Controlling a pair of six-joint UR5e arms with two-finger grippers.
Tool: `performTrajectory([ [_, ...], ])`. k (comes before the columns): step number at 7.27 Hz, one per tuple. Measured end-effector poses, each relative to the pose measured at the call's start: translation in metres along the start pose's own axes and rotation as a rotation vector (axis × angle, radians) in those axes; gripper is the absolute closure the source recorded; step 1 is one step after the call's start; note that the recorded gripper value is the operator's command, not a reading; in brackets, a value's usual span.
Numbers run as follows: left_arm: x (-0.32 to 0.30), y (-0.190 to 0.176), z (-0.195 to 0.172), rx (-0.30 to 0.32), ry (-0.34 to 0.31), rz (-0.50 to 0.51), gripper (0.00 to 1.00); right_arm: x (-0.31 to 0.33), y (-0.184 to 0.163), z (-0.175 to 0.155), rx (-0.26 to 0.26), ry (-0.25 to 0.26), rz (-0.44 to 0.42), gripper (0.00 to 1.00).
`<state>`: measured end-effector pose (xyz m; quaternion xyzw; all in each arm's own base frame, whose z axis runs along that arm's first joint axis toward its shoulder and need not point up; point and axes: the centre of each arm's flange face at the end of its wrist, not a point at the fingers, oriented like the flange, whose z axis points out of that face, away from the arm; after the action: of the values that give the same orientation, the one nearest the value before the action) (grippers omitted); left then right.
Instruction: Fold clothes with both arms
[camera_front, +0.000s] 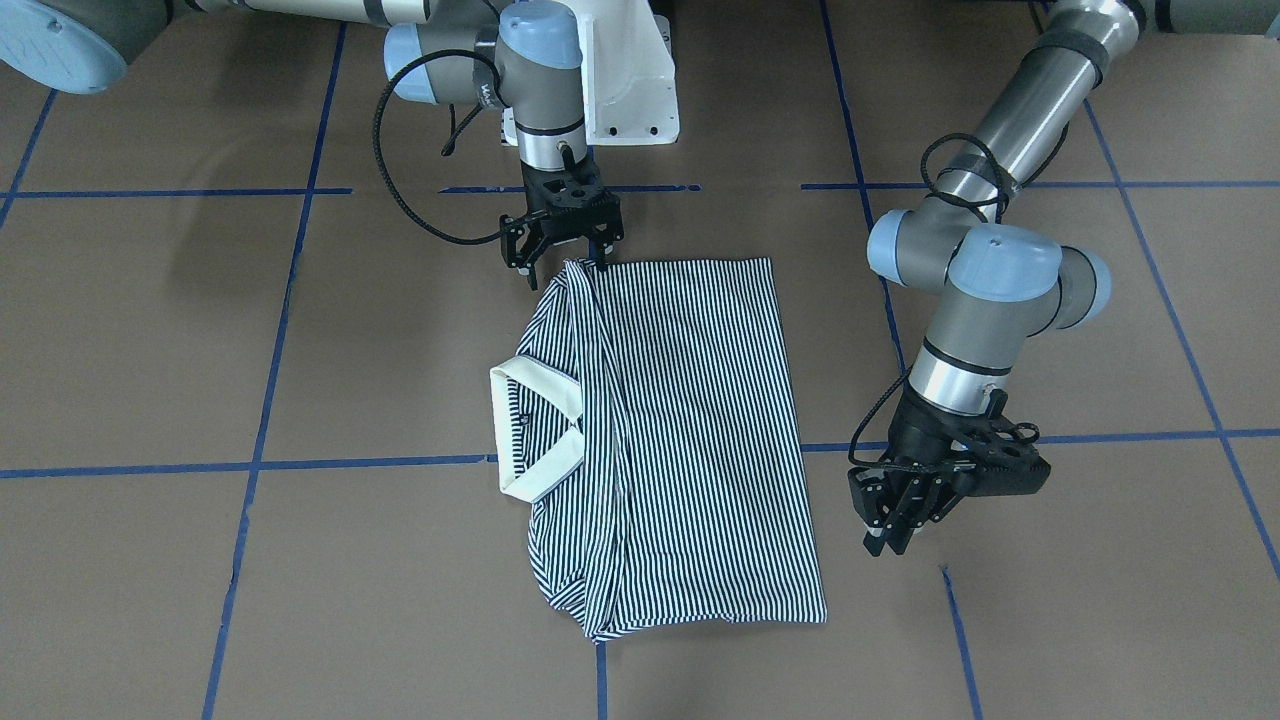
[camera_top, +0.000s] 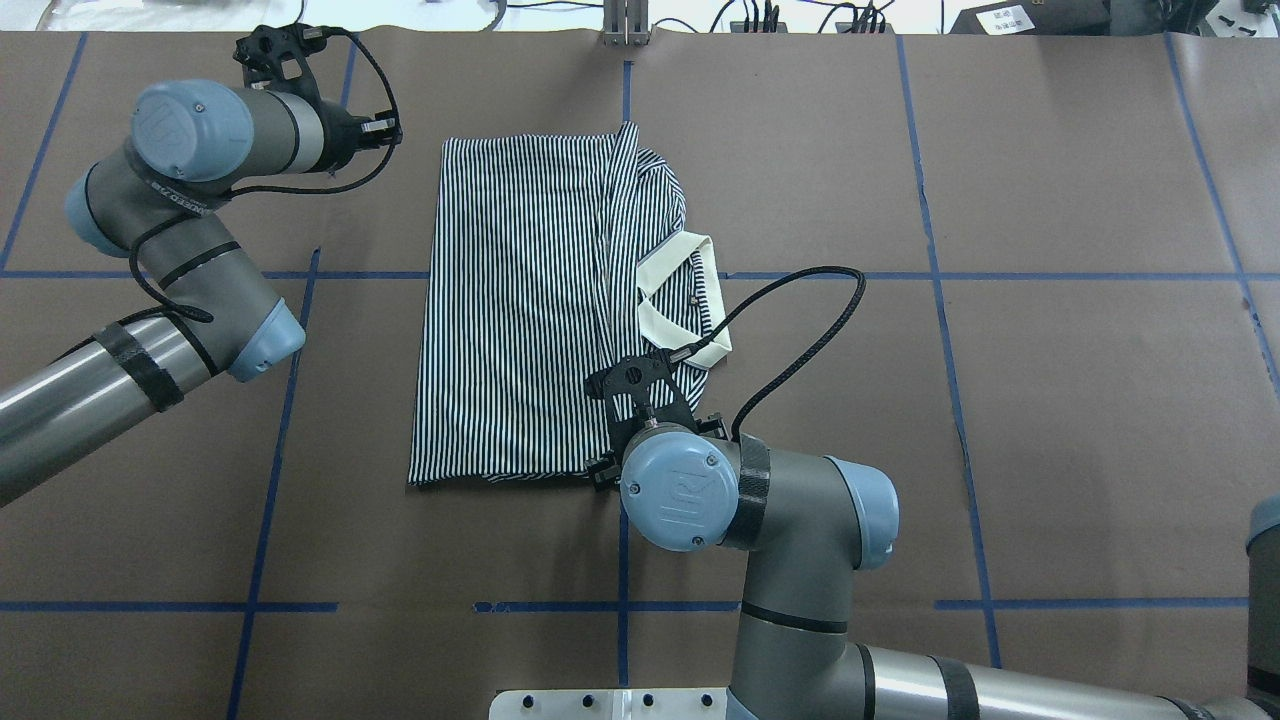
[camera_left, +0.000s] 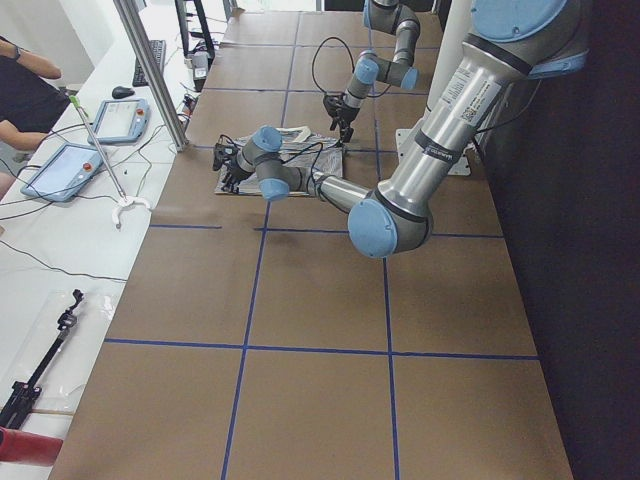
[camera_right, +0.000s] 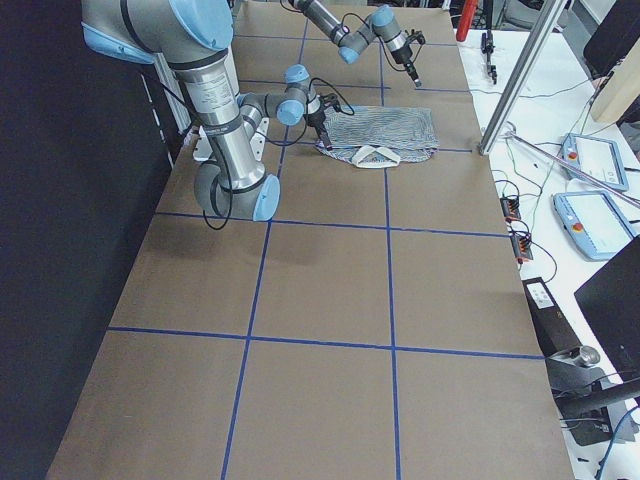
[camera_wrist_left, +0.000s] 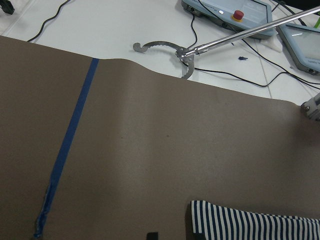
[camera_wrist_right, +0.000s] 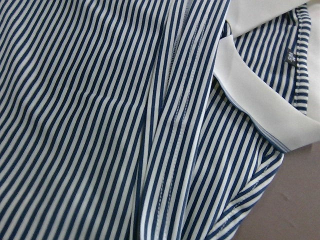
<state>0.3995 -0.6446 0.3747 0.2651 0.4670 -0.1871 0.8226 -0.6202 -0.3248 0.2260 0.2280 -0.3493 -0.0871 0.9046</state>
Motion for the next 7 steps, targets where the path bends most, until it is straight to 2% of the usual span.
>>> performTrajectory([
  [4,-0.003,0.002,-0.001,-0.005,0.0,0.0,0.65,0.013,0.003,0.011,-0.01,0.023,-0.041,0.0],
  [7,-0.005,0.007,-0.003,-0.042,0.013,0.0,0.65,0.057,0.005,0.01,-0.007,0.044,-0.074,0.0],
])
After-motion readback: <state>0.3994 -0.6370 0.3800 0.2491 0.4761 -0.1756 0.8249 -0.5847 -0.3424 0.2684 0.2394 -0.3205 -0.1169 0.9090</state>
